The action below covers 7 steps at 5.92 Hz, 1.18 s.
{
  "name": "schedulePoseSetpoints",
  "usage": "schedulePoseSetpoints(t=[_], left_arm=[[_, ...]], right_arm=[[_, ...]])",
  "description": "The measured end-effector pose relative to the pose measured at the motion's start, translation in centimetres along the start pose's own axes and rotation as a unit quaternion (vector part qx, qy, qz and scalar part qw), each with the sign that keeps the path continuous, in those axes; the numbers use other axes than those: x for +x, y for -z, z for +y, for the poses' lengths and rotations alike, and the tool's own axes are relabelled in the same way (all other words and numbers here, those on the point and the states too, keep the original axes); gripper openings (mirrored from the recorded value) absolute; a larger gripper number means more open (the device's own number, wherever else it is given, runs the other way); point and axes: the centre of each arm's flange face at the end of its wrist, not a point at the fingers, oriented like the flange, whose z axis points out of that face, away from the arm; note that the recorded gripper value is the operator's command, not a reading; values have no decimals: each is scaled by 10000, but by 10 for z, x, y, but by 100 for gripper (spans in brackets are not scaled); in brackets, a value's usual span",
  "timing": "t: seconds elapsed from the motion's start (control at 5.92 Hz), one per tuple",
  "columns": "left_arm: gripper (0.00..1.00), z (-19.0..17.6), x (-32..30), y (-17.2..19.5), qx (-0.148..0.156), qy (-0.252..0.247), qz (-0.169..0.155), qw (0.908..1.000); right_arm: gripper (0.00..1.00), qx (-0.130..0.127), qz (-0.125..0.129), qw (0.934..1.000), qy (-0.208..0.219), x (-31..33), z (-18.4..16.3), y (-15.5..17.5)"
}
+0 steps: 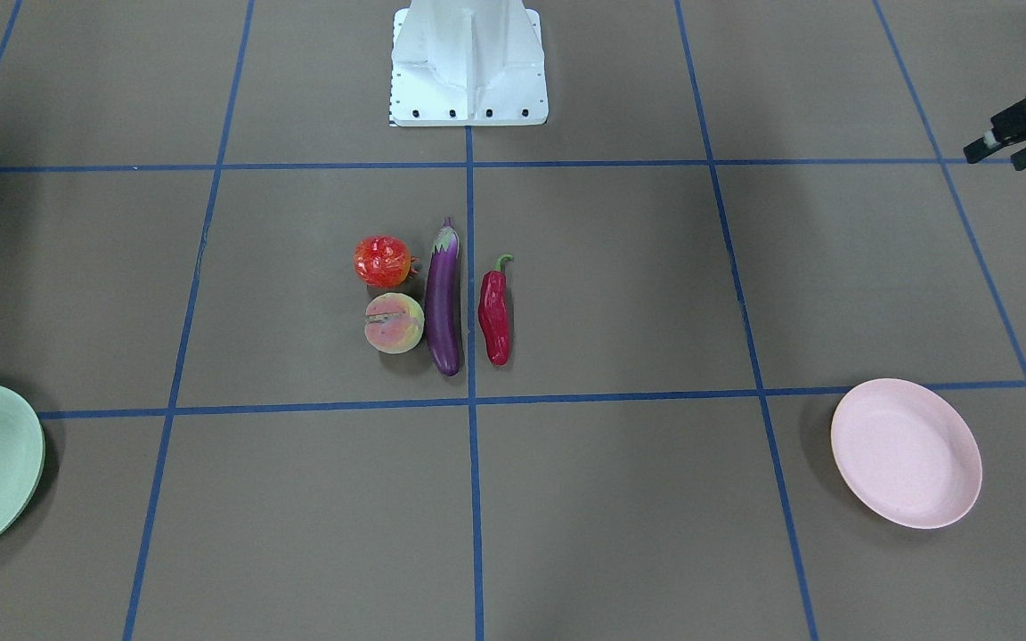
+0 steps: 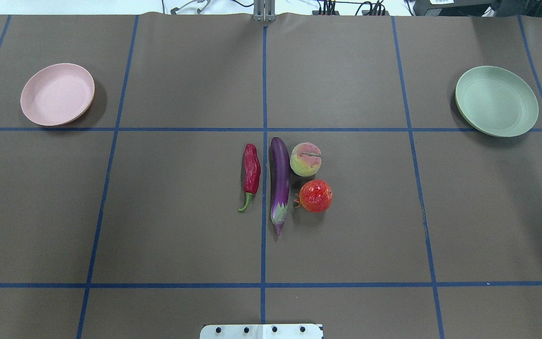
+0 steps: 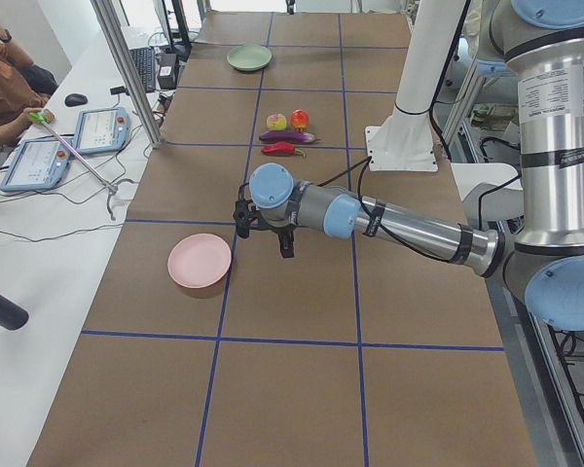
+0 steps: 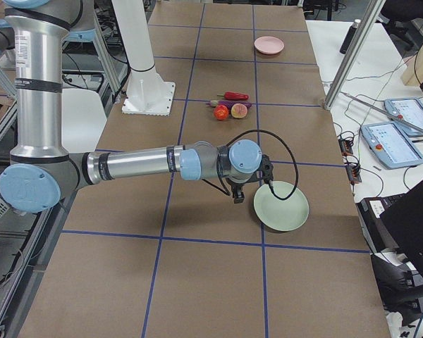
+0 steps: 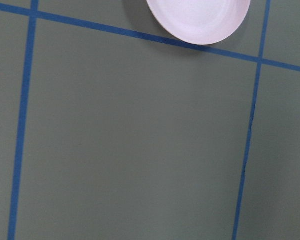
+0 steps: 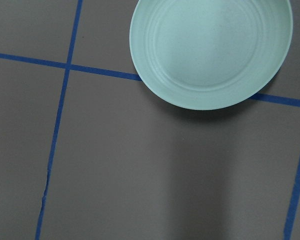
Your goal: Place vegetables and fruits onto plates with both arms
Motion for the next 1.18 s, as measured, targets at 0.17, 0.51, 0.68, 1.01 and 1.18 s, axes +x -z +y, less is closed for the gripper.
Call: schedulePoseSetpoints(t=[0.17, 0.51, 0.68, 1.01, 1.18], left_arm=[[100, -7, 63, -26, -86, -4, -55, 9999], [100, -6, 220, -105, -5, 88, -264, 9996], [100, 1, 282, -148, 77, 16, -331, 9994], [100, 0, 379, -221, 223, -254, -444, 9984], [99, 15, 409, -257, 407, -425, -589, 9965]], right_arm=[[100, -76, -166, 9997, -163, -16, -5, -12], [100, -100, -359, 9975, -602, -64, -16, -43], [100, -160, -465, 9954, -824, -94, -21, -63], [100, -227, -584, 9937, -931, -140, -35, -89], [100, -216, -537, 9927, -1062, -171, -51, -102]])
